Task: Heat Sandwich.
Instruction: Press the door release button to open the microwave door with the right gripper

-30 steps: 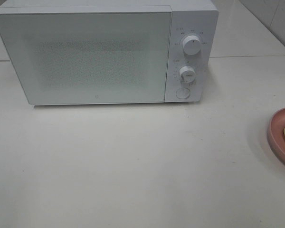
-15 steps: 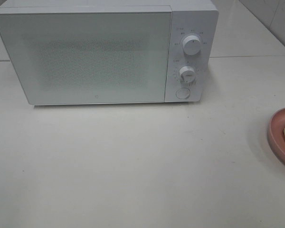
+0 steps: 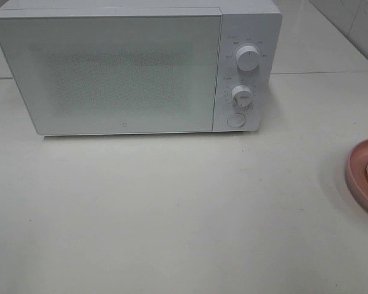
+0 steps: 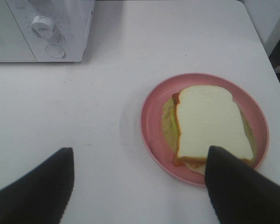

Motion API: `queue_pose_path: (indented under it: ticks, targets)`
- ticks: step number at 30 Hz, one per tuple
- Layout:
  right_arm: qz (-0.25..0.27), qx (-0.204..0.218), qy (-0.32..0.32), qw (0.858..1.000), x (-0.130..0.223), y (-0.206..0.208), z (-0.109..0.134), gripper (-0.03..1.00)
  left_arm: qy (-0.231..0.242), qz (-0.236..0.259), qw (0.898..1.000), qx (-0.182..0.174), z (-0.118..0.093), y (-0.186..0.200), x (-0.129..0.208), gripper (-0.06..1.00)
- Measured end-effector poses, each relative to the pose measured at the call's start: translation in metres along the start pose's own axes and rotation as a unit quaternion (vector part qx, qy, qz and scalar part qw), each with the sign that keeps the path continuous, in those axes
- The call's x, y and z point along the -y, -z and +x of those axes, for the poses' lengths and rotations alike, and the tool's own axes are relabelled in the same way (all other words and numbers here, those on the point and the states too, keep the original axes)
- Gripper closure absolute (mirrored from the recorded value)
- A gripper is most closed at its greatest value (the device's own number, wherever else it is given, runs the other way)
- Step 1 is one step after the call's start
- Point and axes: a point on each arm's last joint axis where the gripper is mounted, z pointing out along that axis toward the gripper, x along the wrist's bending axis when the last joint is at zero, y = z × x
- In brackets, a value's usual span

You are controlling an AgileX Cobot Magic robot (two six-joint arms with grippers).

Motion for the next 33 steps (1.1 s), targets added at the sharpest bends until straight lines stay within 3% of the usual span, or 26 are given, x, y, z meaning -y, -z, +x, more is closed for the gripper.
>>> queue_pose_path:
  ticks: [13,33]
  targets:
    - [0.015,-0.004,0.006,1.000,-0.028,-0.043,0.004,0.22,0.000,0.000,1.000,0.000,0.000,0.000,0.000,-0.03]
    - [-0.029,-0.020,0.012,0.999,-0.062,-0.123,0.013,0.22,0.000,0.000,1.000,0.000,0.000,0.000,0.000,-0.03]
